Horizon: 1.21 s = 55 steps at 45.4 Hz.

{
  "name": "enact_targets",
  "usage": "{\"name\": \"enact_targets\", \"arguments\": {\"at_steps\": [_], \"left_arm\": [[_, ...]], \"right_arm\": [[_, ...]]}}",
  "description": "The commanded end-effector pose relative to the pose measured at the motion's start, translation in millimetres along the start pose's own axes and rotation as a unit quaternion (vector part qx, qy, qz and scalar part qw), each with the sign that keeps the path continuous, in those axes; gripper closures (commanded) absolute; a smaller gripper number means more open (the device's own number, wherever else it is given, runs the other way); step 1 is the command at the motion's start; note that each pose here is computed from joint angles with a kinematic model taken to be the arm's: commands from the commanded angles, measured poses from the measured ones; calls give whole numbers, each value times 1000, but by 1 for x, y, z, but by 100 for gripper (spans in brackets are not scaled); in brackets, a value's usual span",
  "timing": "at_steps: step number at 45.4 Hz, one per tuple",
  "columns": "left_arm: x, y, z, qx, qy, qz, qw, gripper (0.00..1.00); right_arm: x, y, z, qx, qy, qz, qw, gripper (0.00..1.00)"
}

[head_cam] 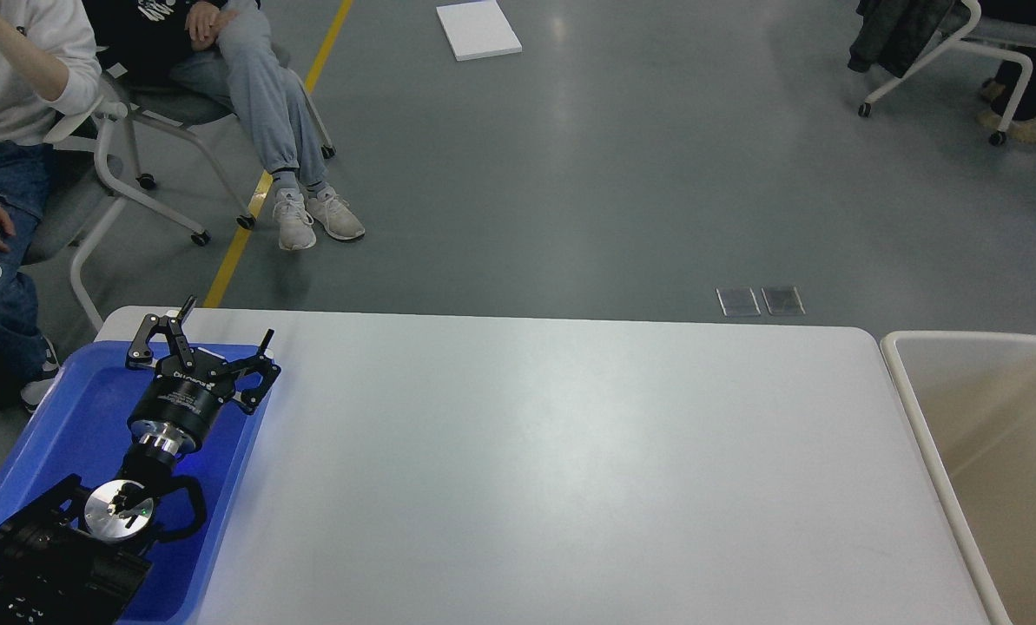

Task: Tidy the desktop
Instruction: 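Open the right gripper to drop the paper ball into the bin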

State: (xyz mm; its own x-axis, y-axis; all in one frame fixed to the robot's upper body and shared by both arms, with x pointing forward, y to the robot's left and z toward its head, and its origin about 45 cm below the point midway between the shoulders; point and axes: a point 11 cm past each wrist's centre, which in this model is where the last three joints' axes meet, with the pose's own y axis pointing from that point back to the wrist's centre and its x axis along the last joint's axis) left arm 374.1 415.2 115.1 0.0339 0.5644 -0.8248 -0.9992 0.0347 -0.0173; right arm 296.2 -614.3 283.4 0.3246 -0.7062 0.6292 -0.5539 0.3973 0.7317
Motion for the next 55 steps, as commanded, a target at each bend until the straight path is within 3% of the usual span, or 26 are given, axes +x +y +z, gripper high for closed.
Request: {"name": "enact_targets", "arguments": {"at_steps": [1,16,23,55], "left_arm": [[0,0,0,0,0,0,1000,0],[0,0,0,0,0,0,1000,0],[0,0,-1,0,1,0,1000,0],[0,0,-1,0,1,0,1000,0]], "right_arm": [[-19,-28,12,-17,-62,22,998,100],[-60,-82,30,-42,-129,52,989,100],[-72,-105,47,-65,-163,102,979,100],[-109,-122,44,-79,-165,127,975,100]]}}
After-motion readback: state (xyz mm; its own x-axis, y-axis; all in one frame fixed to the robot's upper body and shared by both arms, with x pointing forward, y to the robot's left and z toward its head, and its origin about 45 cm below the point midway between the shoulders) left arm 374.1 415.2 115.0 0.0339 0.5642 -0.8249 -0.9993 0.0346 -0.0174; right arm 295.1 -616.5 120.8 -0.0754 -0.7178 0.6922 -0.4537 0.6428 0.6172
